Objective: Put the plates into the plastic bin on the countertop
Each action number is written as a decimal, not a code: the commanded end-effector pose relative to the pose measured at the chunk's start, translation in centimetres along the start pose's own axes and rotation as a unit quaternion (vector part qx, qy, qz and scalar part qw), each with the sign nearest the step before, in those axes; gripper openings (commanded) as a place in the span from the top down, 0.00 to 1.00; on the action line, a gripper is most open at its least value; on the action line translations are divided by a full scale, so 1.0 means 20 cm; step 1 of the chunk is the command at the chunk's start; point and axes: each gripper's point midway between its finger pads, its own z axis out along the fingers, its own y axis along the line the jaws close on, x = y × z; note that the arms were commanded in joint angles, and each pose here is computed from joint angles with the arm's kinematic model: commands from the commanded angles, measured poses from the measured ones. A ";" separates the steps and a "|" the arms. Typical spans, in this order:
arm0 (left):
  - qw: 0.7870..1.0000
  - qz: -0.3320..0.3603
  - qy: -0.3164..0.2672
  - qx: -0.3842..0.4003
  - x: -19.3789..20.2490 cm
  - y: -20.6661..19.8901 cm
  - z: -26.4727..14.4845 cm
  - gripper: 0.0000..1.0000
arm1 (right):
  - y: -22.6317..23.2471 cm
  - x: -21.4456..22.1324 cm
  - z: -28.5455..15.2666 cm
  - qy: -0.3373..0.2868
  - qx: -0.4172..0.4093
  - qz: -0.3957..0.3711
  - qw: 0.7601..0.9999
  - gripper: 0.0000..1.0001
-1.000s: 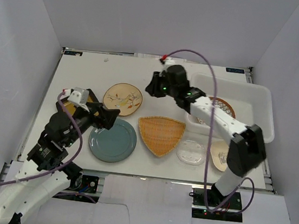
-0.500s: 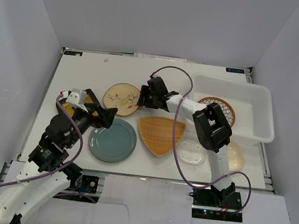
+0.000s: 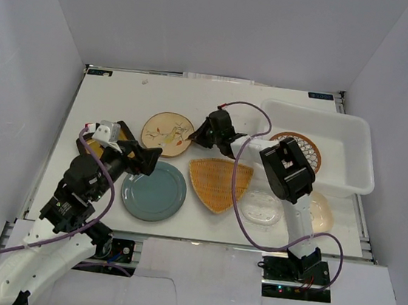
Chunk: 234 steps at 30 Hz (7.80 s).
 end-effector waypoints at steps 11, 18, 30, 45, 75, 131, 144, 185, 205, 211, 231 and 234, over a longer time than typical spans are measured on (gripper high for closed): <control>1.000 -0.010 -0.015 0.023 -0.04 -0.04 -0.04 0.02 | 0.60 -0.90 -0.90 -0.222 -0.167 -0.025 0.960 0.92; 0.999 -0.013 -0.032 0.035 -0.08 -0.07 -0.09 0.02 | -0.04 -0.99 -1.45 -0.287 -0.045 -0.027 0.957 0.92; 0.998 -0.013 -0.023 0.054 -0.06 -0.11 -0.09 0.02 | -0.82 -0.93 -1.94 -0.344 0.143 0.014 0.928 0.92; 0.999 -0.011 -0.006 0.048 -0.02 -0.10 -0.06 0.02 | -1.22 -0.83 -1.80 -0.276 0.247 0.052 0.928 0.51; 0.987 -0.056 -0.138 -0.064 -0.27 0.11 -0.19 0.02 | 0.75 0.21 -0.27 0.083 -0.185 -0.232 0.951 0.26; 0.990 -0.061 -0.088 0.090 -0.19 -0.16 -0.20 0.02 | 0.77 -0.66 -1.25 -0.160 -0.302 -0.113 0.933 0.92; 0.989 -0.062 -0.094 0.097 -0.19 -0.17 -0.22 0.02 | -0.35 -0.84 -2.03 -0.288 -0.127 -0.023 0.949 0.92; 0.995 -0.038 0.017 0.092 -0.02 -0.21 -0.03 0.02 | -0.93 -1.02 -2.02 -0.312 0.318 -0.075 0.892 0.09; 0.999 -0.025 -0.023 0.032 -0.09 -0.09 -0.06 0.02 | 0.16 0.81 -1.10 -0.043 -0.031 -0.055 0.997 0.36; 0.998 -0.028 -0.030 0.040 -0.10 -0.09 -0.08 0.02 | 0.21 1.00 -0.98 -0.016 -0.009 -0.029 0.999 0.36; 0.997 -0.032 -0.042 0.058 -0.12 -0.12 -0.13 0.02 | 0.06 1.28 -0.60 0.060 0.025 0.075 0.995 0.60; 0.996 -0.033 -0.045 0.062 -0.13 -0.13 -0.14 0.02 | 0.05 1.30 -0.58 0.064 0.010 0.099 0.993 0.67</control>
